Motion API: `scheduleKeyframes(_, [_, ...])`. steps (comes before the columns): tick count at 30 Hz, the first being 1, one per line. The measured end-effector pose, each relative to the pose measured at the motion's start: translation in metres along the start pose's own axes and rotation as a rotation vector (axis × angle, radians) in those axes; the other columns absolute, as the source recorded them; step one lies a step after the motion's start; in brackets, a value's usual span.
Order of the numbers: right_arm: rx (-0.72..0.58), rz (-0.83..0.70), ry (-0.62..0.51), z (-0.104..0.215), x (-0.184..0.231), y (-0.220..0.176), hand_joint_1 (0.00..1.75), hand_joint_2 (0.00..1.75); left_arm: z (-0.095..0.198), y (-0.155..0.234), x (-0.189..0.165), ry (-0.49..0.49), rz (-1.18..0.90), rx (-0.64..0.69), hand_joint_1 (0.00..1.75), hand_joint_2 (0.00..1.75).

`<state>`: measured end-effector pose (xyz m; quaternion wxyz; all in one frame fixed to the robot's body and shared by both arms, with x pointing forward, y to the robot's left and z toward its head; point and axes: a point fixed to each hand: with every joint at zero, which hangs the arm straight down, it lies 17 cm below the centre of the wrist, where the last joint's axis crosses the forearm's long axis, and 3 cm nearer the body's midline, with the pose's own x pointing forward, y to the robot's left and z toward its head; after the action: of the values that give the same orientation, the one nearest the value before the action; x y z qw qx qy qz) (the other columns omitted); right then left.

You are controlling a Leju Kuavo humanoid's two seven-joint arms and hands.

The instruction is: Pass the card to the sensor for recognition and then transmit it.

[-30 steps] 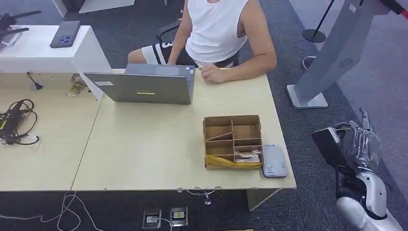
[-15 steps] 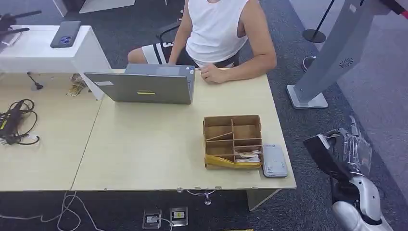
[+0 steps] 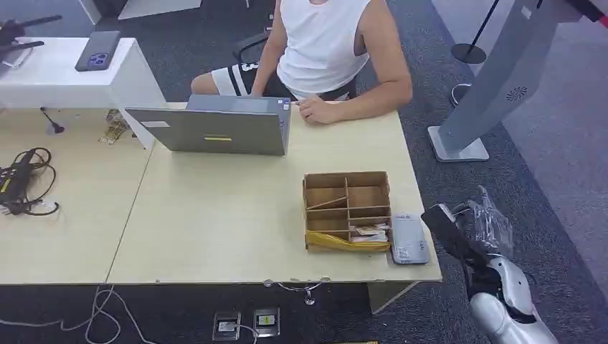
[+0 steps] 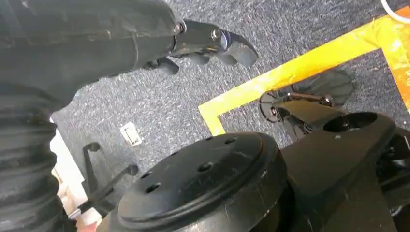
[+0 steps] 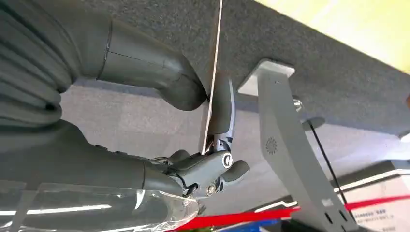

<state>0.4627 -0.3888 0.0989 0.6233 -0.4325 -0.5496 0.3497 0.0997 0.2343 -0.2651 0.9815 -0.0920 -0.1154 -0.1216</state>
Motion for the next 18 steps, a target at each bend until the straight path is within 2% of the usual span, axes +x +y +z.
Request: scheduleKeyframes(18, [0.115,-0.002,0.056,0.007,-0.016,0.055,1.75,1.75,0.0,0.0,0.0,0.0,-0.002,0.0,0.0,1.75])
